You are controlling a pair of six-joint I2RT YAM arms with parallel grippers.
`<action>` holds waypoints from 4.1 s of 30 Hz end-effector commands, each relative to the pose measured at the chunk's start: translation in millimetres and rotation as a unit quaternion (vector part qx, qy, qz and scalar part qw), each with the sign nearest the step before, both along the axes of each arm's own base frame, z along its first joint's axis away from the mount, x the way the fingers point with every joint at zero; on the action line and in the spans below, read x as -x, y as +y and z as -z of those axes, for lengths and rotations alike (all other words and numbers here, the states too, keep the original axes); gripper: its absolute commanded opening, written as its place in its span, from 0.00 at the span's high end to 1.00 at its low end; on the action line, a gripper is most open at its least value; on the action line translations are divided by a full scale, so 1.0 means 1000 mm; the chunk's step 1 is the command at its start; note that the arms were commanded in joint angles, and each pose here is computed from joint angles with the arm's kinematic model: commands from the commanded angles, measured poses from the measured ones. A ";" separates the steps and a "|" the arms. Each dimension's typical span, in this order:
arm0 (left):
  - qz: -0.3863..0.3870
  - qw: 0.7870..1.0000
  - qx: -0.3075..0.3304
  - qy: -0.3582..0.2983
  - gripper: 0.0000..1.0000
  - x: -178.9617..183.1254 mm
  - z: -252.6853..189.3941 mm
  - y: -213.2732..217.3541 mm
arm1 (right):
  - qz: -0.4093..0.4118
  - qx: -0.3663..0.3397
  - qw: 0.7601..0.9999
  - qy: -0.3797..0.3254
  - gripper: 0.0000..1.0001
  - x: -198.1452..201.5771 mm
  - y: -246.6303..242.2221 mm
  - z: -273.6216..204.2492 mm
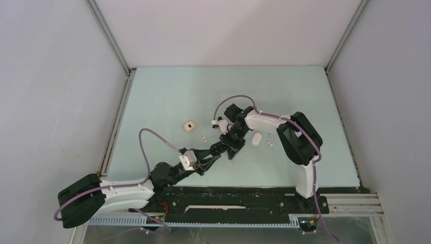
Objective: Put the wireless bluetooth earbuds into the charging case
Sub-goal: Pick up the earbud from the center of the board.
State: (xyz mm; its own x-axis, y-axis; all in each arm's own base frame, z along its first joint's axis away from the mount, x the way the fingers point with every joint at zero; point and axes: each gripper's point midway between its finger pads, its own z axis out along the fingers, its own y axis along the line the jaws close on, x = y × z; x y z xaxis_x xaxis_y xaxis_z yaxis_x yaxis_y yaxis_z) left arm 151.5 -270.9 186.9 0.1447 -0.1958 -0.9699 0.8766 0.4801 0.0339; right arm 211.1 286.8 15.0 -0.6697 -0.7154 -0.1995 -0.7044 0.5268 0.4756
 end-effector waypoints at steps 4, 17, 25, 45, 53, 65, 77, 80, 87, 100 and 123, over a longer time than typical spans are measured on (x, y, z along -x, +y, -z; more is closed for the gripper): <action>0.002 1.000 -0.012 -0.008 1.00 0.003 0.009 0.003 | 0.003 -0.025 0.999 -0.035 0.75 -0.018 0.008 -0.017; 0.006 1.000 -0.015 -0.005 1.00 0.003 0.010 0.001 | 0.015 -0.037 0.998 -0.045 0.84 -0.043 0.019 -0.015; 0.006 1.000 -0.015 -0.006 1.00 0.004 0.010 0.001 | 0.010 -0.039 0.998 -0.046 0.87 -0.045 0.021 -0.018; 0.011 1.000 -0.023 -0.001 1.00 0.004 0.014 -0.001 | 0.032 -0.014 0.998 -0.050 0.82 -0.041 -0.002 -0.013; 0.011 1.000 -0.025 0.000 1.00 0.004 0.016 -0.001 | 0.021 -0.011 0.999 -0.030 0.77 -0.030 0.002 -0.005; 0.014 0.999 -0.032 0.003 1.00 0.005 0.020 -0.002 | 0.024 -0.022 0.999 -0.021 0.78 -0.028 0.007 -0.007; 0.016 1.000 -0.027 -0.001 1.00 0.004 0.013 -0.006 | 0.005 -0.038 0.999 -0.015 0.78 -0.016 0.015 -0.015; 0.016 1.000 -0.025 -0.003 1.00 0.003 0.010 -0.007 | 0.002 -0.040 0.999 -0.020 0.78 -0.016 0.016 -0.019; 0.015 1.000 -0.025 -0.002 1.00 0.003 0.010 -0.007 | 0.000 -0.033 0.999 -0.037 0.84 -0.018 0.014 -0.023; 0.017 1.000 -0.026 -0.002 1.00 0.003 0.009 -0.007 | -0.008 -0.066 0.991 -0.118 1.00 -0.041 -0.021 -0.085; 0.076 0.992 -0.098 0.008 1.00 0.011 0.036 -0.035 | -0.386 -0.014 0.889 -0.246 1.00 0.064 -0.089 -0.199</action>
State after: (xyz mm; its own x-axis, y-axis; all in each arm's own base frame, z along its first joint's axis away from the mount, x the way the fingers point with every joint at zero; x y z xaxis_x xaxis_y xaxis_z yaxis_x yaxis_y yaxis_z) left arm 142.5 -294.5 132.7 0.0601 0.0086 -0.9982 0.9281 0.3677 0.0590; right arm 157.6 200.2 198.4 0.0303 -0.8890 -0.4568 -0.9951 -0.0699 0.0698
